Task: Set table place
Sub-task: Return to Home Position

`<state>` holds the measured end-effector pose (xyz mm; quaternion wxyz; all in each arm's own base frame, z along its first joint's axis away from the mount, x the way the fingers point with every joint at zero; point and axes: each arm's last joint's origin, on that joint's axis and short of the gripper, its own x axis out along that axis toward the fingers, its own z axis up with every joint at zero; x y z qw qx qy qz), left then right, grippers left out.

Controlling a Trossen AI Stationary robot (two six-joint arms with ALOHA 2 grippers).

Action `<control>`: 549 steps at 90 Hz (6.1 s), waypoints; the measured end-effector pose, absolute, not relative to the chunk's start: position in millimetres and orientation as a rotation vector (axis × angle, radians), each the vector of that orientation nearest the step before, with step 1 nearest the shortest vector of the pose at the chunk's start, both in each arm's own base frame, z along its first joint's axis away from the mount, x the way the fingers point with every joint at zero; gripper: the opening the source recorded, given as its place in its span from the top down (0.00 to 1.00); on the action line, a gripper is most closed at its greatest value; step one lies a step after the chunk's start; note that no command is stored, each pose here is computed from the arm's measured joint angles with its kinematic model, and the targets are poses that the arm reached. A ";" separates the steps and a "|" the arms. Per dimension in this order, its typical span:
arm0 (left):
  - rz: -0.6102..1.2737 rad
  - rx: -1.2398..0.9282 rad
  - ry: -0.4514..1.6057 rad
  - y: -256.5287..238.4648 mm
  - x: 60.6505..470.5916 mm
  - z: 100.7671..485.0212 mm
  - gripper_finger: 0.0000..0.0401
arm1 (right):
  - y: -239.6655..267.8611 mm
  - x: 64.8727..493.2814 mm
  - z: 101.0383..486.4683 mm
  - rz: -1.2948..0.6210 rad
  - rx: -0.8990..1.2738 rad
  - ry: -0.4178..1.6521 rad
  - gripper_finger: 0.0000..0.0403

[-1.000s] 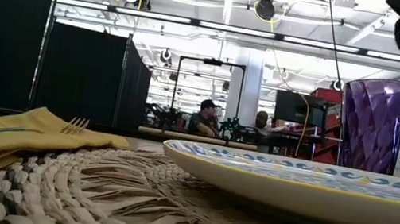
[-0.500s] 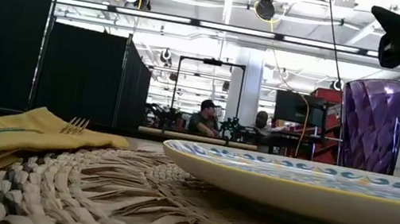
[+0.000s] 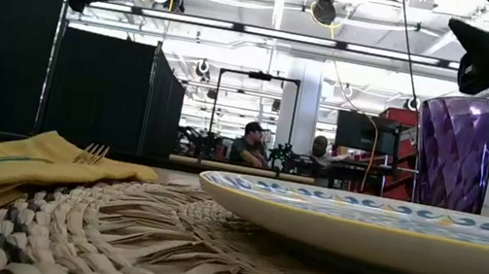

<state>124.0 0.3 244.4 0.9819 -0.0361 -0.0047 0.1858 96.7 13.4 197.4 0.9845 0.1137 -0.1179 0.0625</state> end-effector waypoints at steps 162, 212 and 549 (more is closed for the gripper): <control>0.346 -0.103 -0.037 -0.4 124.5 194.9 0.66 | 25.6 96.2 188.3 0.349 0.193 -0.180 0.48; 0.316 -0.093 0.004 -1.3 124.8 191.2 0.66 | 27.8 96.9 179.9 0.410 0.215 -0.079 0.48; 0.291 -0.088 -0.011 -2.0 125.1 193.1 0.66 | 6.9 101.0 175.2 -0.099 0.005 -0.070 0.48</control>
